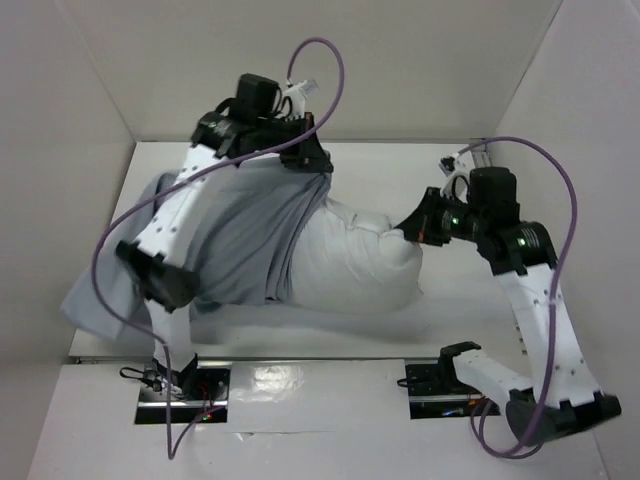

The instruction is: Put the pillow into the pillowcase

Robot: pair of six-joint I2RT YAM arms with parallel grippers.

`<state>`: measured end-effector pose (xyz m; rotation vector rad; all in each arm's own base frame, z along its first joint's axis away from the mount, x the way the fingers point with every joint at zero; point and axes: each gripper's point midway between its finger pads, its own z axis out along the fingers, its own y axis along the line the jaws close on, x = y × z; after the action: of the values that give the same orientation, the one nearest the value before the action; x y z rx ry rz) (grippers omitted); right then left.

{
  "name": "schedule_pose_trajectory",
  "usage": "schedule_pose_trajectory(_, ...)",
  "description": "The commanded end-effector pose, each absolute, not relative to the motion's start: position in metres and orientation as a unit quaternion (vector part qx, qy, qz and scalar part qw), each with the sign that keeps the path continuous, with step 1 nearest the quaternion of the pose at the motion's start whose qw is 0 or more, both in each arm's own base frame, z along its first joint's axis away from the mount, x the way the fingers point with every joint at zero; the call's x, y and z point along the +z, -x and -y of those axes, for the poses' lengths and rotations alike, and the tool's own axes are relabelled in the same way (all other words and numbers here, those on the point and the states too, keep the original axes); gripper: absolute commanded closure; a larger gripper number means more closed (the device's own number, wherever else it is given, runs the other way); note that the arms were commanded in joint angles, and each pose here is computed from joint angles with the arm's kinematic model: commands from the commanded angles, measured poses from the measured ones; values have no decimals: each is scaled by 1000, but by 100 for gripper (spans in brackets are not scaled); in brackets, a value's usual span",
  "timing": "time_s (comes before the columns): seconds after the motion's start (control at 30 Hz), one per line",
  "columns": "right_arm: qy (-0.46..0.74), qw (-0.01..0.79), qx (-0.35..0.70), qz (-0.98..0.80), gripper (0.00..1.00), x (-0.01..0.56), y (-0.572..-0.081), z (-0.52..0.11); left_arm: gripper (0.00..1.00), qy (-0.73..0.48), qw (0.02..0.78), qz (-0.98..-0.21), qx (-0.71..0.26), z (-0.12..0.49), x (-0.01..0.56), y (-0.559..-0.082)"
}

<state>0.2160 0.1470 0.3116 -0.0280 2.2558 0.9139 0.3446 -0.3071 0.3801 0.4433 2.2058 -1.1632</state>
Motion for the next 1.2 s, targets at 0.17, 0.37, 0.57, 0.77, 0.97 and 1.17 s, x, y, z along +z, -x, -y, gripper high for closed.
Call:
schedule_pose_trajectory(0.17,-133,414,269,-860,16,276,-403,-137,35,-152,364,-812,-430,296,356,-451)
schedule_pose_trajectory(0.37,-211,460,184,-843,8,277,-446,-69,22,-121,528,-765,-348,242,454,-423)
schedule_pose_trajectory(0.57,-280,480,155,-817,7,271,-419,6,79,-108,512,-805,-279,216,421,-414)
schedule_pose_trajectory(0.77,-232,436,220,-841,7,246,-378,-22,61,-96,434,-879,-173,208,321,-392)
schedule_pose_trajectory(0.97,-197,354,265,-875,6,197,-333,-50,31,-47,440,-888,-124,182,284,-366)
schedule_pose_trajectory(1.17,-160,305,321,-882,5,175,-303,-79,33,-38,419,-903,-91,173,249,-361)
